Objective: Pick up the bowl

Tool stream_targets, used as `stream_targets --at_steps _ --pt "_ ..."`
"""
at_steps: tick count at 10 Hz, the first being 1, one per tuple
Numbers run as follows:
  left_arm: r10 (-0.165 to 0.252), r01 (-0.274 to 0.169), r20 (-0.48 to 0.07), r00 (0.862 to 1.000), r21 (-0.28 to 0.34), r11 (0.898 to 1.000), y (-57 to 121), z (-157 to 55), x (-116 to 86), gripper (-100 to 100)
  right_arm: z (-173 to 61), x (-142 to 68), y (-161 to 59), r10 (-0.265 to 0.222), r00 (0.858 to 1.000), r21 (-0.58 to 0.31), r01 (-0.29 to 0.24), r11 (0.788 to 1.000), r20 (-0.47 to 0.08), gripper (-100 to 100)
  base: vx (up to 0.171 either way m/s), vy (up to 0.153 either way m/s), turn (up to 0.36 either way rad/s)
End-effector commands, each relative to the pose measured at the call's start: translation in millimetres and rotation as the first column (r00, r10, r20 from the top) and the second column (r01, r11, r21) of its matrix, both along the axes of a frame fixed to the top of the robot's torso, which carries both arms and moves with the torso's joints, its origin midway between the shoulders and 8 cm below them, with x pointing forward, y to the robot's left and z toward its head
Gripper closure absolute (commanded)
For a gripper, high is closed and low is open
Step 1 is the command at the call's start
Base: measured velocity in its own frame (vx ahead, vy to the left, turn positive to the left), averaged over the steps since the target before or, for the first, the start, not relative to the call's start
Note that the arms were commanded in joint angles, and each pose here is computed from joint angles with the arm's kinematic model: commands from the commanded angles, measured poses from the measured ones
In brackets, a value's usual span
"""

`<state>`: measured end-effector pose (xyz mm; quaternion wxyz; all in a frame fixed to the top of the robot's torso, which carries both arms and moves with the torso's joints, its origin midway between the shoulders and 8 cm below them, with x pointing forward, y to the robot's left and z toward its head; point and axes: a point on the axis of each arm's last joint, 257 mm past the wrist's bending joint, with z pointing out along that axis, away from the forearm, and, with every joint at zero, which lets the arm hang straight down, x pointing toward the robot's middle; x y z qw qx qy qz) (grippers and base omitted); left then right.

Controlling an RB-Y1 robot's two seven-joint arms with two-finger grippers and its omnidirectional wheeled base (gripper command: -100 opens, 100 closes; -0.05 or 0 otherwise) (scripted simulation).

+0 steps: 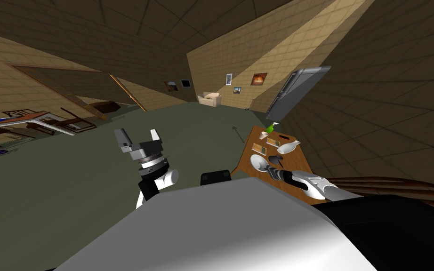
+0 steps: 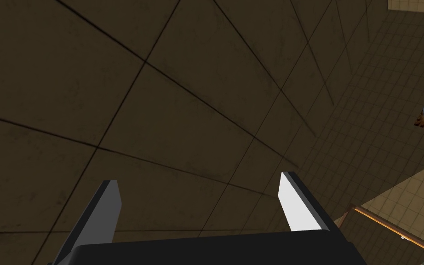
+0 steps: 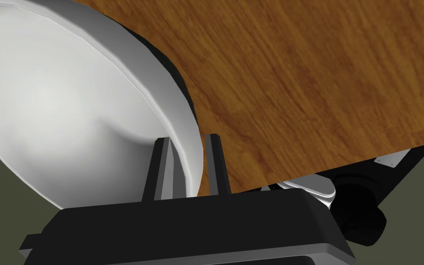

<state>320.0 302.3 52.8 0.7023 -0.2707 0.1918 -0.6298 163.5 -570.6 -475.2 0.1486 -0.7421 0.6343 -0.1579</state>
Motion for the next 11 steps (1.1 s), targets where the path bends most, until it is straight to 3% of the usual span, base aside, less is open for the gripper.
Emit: stream_targets --at_steps 1,2,3,5,6,10,11 --pt "0.0 0.0 0.0 1.0 0.0 1.0 0.0 0.0 0.0 0 4.2 13.0 1.1 -0.003 1.0 0.017 0.003 1.0 0.016 100 0.003 0.013 -0.095" --pt "0.0 0.0 0.0 1.0 0.0 1.0 0.0 0.0 0.0 0 3.0 10.6 0.7 0.023 1.0 0.002 -0.023 1.0 0.006 100 0.003 0.014 -0.058" --pt "0.0 0.0 0.0 1.0 0.0 1.0 0.0 0.0 0.0 0 7.3 23.2 2.1 0.009 1.0 0.023 -0.01 1.0 0.025 100 0.001 0.017 -0.096" --pt "0.0 0.0 0.0 1.0 0.0 1.0 0.0 0.0 0.0 0 5.4 19.4 1.2 0.045 0.999 0.003 -0.045 0.999 0.009 100 -0.002 0.01 -0.031" --pt "0.0 0.0 0.0 1.0 0.0 1.0 0.0 0.0 0.0 0 9.4 30.8 2.2 0.031 0.999 0.022 -0.032 0.999 0.023 100 -0.004 0.011 -0.111" --pt "0.0 0.0 0.0 1.0 0.0 1.0 0.0 0.0 0.0 0 10.1 35.3 0.8 0.072 0.997 0.005 -0.072 0.997 0.01 100 -0.002 0.011 -0.045" --pt "0.0 0.0 0.0 1.0 0.0 1.0 0.0 0.0 0.0 0 14.3 45.8 1.4 0.054 0.998 0.024 -0.055 0.998 0.022 100 -0.002 0.018 -0.106"
